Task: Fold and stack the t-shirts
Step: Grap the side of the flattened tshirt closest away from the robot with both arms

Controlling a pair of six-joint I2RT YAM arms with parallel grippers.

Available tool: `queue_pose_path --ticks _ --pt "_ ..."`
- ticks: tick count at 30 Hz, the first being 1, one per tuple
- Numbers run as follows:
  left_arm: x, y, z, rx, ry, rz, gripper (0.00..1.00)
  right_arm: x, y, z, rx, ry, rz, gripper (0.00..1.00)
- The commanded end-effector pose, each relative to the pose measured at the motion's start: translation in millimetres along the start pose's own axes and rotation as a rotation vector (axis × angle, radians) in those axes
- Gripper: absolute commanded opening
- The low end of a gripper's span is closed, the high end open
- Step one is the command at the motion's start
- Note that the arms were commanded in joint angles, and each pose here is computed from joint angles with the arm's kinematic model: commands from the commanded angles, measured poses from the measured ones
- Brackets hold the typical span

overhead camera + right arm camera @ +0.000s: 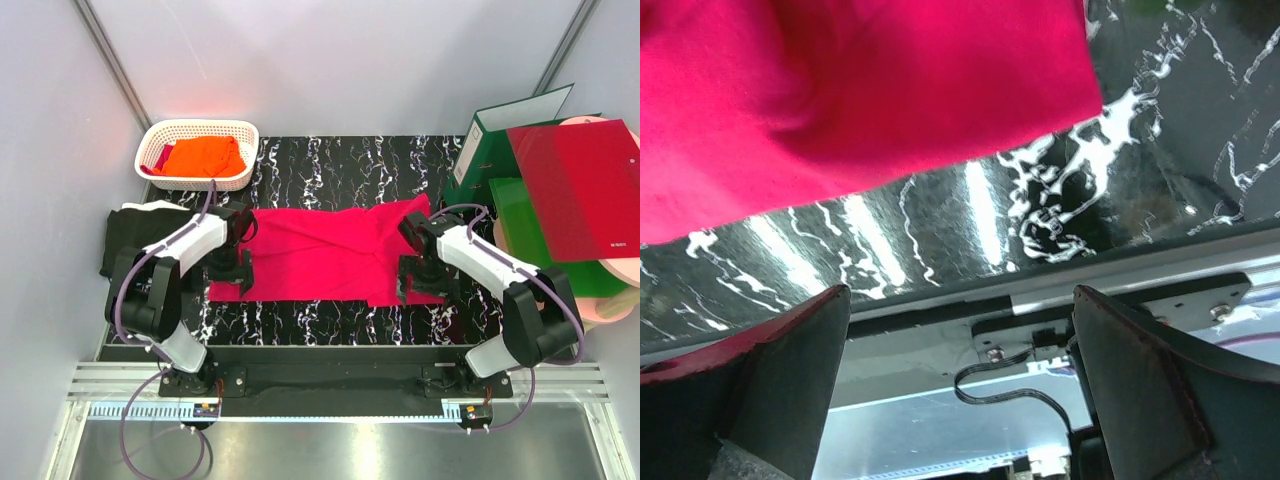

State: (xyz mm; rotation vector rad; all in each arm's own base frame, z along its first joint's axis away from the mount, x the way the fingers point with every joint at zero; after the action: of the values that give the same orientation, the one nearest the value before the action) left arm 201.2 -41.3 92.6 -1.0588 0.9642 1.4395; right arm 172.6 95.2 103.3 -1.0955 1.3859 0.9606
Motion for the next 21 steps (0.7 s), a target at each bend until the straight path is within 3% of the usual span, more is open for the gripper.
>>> queue_pose_path --ticks 1,6,9,10,11,12,13,21 --pt "16 -24 -14 -0.045 0.048 -0.04 0.99 10 -15 15 0.049 -0.019 -0.026 1.0" --pt "39 -40 -24 -0.035 0.026 0.007 0.97 41 -26 28 0.045 0.045 0.042 1.0" --pt "50 -47 -28 -0.026 0.02 0.01 0.77 51 -40 38 0.029 0.057 0.035 0.97" --pt "52 -49 -29 -0.017 0.012 0.013 0.54 53 -43 41 0.011 0.052 0.037 0.88" --pt "57 -48 -29 -0.011 0.005 0.031 0.3 54 -45 43 0.003 0.049 0.039 0.39" --pt "57 -49 -29 -0.002 0.005 0.036 0.1 54 -49 47 0.001 0.043 0.041 0.08" --pt "56 -47 -29 0.002 0.012 0.047 0.0 53 -50 49 -0.005 0.033 0.047 0.0" --pt "7 -45 -10 0.007 0.041 -0.024 0.0 12 -48 68 -0.068 -0.131 0.098 0.0"
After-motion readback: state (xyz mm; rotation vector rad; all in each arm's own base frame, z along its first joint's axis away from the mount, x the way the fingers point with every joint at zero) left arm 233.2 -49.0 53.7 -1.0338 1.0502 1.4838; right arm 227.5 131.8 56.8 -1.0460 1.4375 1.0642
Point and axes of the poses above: each gripper's point midway between its finger pads, its own x axis out along the fingers, its own z axis along the line the jaws close on, y = z × x, the point moved 4 cm from there along -x, back along the fingers, and after that the axes turned 5 degrees about x, right-handed, at the moved point
